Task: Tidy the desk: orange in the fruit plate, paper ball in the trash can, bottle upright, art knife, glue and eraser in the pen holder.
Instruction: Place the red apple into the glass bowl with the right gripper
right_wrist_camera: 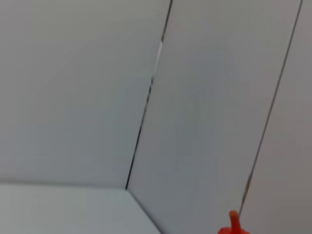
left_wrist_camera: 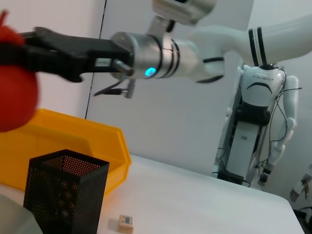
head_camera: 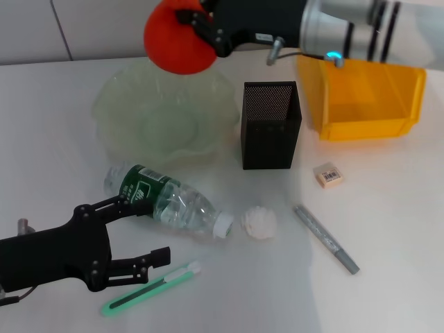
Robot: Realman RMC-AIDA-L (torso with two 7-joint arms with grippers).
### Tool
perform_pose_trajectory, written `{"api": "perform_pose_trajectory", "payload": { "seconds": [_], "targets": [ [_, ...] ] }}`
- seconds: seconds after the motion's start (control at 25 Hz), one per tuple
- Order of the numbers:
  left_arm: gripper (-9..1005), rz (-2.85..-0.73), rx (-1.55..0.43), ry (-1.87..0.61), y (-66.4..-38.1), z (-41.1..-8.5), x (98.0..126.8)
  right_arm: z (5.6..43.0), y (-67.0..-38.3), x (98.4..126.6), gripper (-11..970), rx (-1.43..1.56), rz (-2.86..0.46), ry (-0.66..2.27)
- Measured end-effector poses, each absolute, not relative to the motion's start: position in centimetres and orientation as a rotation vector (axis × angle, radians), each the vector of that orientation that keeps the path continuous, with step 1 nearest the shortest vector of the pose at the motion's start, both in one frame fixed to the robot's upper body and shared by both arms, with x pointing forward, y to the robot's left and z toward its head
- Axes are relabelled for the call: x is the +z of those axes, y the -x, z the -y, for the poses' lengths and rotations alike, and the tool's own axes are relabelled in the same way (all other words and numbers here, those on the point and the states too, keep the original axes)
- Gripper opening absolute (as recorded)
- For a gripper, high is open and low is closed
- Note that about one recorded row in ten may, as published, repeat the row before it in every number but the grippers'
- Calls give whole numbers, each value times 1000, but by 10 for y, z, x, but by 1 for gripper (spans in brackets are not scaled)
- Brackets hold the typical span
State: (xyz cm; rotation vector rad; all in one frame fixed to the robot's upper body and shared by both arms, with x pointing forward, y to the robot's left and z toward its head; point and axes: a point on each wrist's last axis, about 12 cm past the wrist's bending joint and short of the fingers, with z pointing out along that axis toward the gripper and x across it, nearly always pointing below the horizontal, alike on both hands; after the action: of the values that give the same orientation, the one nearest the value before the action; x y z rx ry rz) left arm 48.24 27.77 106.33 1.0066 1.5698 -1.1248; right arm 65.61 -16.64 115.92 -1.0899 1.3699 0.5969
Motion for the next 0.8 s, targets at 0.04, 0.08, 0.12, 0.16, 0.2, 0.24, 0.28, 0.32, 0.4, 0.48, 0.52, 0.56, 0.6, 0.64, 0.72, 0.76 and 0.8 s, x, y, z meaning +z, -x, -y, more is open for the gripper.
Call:
{"api": "perform_pose_trajectory", "payload": {
  "seconds": [0.04, 0.08, 0.12, 0.16, 0.2, 0.24, 0.28, 0.32, 0.4, 0.48, 0.52, 0.56, 0.6, 0.64, 0.72, 0.76, 0.8],
  "targets": [
    [876, -1569, -1125, -1007, -483, -278, 1064, 152, -665, 1162, 44, 551, -1416, 1133],
    [876, -1564, -1126, -1010, -484, -276, 1064, 152, -665, 1162, 41, 551, -1416, 1133],
    [876, -1564, -1126, -1010, -484, -276, 1064, 141, -671, 1162, 38, 511, -1451, 1174],
    [876, -1561, -1125, -1010, -484, -276, 1065, 141, -671, 1162, 43, 511, -1451, 1174],
    [876, -1561, -1125, -1010, -484, -276, 1065, 136, -673, 1161, 47, 490, -1466, 1195],
    [876, -1561, -1125, -1010, -484, -276, 1065, 129, -674, 1158, 52, 457, -1485, 1235],
    [876, -1556, -1125, -1008, -485, -276, 1065, 129, -674, 1158, 57, 457, -1485, 1235],
    [876, -1555, -1125, -1007, -485, -275, 1065, 126, -674, 1156, 62, 445, -1491, 1255],
    [876, -1555, -1126, -1007, -485, -275, 1065, 120, -675, 1153, 71, 411, -1507, 1286],
    [876, -1555, -1126, -1007, -485, -275, 1065, 117, -676, 1150, 81, 384, -1517, 1309],
    [876, -1555, -1126, -1007, -485, -275, 1065, 116, -676, 1149, 85, 375, -1519, 1318],
    [876, -1552, -1126, -1007, -486, -275, 1066, 115, -676, 1149, 90, 372, -1520, 1324],
    [876, -1552, -1126, -1007, -486, -275, 1066, 115, -676, 1148, 95, 372, -1519, 1328],
    [876, -1551, -1126, -1008, -486, -275, 1066, 114, -675, 1148, 99, 381, -1519, 1322],
    [876, -1551, -1126, -1008, -486, -275, 1066, 114, -674, 1148, 109, 388, -1519, 1313],
    [876, -1551, -1126, -1008, -486, -275, 1066, 114, -674, 1148, 114, 395, -1519, 1301],
    [876, -1551, -1126, -1008, -486, -275, 1066, 113, -674, 1148, 118, 401, -1518, 1290]
  ]
}}
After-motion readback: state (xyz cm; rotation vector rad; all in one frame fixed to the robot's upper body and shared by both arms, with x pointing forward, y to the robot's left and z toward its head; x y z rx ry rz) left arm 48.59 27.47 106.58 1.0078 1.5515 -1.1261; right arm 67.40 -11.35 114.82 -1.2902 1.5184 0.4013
